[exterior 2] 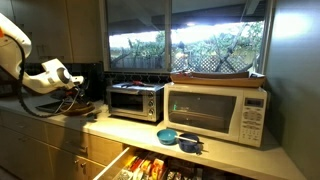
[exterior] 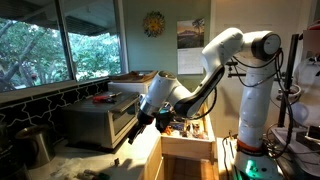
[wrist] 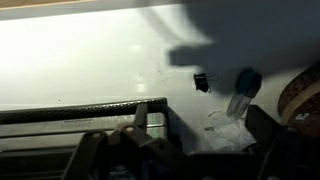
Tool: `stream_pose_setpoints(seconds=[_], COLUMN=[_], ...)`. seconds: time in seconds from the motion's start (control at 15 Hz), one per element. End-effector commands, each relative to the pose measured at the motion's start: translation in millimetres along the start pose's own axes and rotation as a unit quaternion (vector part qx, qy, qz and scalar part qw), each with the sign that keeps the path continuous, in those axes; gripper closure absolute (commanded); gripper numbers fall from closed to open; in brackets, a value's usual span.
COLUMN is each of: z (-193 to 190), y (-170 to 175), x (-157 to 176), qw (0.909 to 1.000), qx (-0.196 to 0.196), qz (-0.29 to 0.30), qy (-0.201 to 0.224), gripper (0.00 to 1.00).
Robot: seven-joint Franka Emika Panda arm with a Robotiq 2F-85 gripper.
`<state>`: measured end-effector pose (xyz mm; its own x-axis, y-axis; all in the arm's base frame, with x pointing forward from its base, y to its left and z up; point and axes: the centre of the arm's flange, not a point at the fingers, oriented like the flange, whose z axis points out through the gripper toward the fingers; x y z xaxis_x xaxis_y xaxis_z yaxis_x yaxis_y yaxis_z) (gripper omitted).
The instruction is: Put the brown marker in the basket
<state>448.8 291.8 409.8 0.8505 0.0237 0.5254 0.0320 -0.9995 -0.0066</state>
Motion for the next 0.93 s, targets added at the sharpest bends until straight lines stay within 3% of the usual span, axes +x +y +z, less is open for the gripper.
stream_pose_setpoints(seconds=[0.0, 0.2, 0.27, 0.6, 0.73, 0.87], z=[53, 79, 34, 65, 94, 117], y=[-50, -69, -31, -47, -65, -78], x=[44, 58, 37, 41, 51, 63], qw=[0.9996, 0.9985, 0.9995, 0.9983, 0.9953, 0.9955], qx=[-0.007, 0.007, -0.004, 0.016, 0.017, -0.005], qz=[0.027, 0.037, 0.029, 0.034, 0.074, 0.073], qy=[-0.002, -0.039, -0.01, -0.044, -0.061, -0.06], gripper=[0.0, 0.0, 0.0, 0.0, 0.0, 0.0])
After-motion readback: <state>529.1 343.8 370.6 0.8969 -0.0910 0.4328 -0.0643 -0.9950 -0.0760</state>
